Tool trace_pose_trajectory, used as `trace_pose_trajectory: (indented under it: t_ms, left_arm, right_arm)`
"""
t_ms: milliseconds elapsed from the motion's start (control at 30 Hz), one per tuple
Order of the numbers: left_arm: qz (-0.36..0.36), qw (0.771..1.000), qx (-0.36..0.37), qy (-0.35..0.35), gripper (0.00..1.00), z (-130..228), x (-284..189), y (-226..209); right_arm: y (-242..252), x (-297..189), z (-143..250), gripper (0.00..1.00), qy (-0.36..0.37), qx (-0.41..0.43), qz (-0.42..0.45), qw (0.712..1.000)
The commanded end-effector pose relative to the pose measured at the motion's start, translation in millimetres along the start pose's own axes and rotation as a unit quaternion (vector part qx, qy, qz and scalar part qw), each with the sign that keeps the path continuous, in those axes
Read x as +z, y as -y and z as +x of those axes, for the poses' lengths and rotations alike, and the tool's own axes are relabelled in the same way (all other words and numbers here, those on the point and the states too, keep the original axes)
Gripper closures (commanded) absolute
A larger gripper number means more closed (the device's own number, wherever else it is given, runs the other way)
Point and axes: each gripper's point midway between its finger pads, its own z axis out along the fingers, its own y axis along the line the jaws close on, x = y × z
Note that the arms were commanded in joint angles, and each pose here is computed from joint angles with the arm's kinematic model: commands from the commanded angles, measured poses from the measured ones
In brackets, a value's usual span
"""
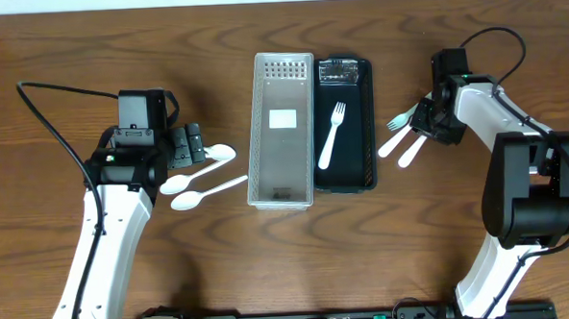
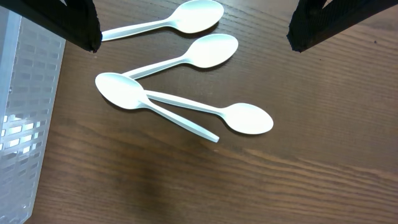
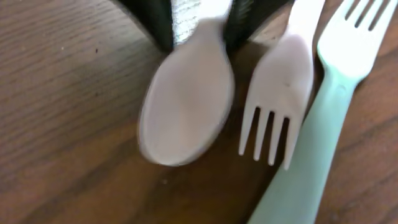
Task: Pack container
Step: 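Return the right gripper to the cutlery and grasp a white knife, then place the knife into the black basket with the right gripper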
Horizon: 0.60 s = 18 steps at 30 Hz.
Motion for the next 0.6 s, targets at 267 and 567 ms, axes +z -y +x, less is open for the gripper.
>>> trace_pose_trajectory:
  t_ms: [267, 567]
  left_arm:
    - [0.002, 1.000, 0.005, 0.005, 0.02, -5.9, -2.8, -0.3]
    - [0.002, 1.000, 0.005, 0.005, 0.02, -5.9, -2.8, -0.3]
  right_arm:
    - [18.4, -48.2, -1.6, 0.99, 0.036, -0.014, 0.035, 0.999]
    - [-85.1, -202.6, 2.9, 0.99, 0.184, -0.129, -0.220, 0.949]
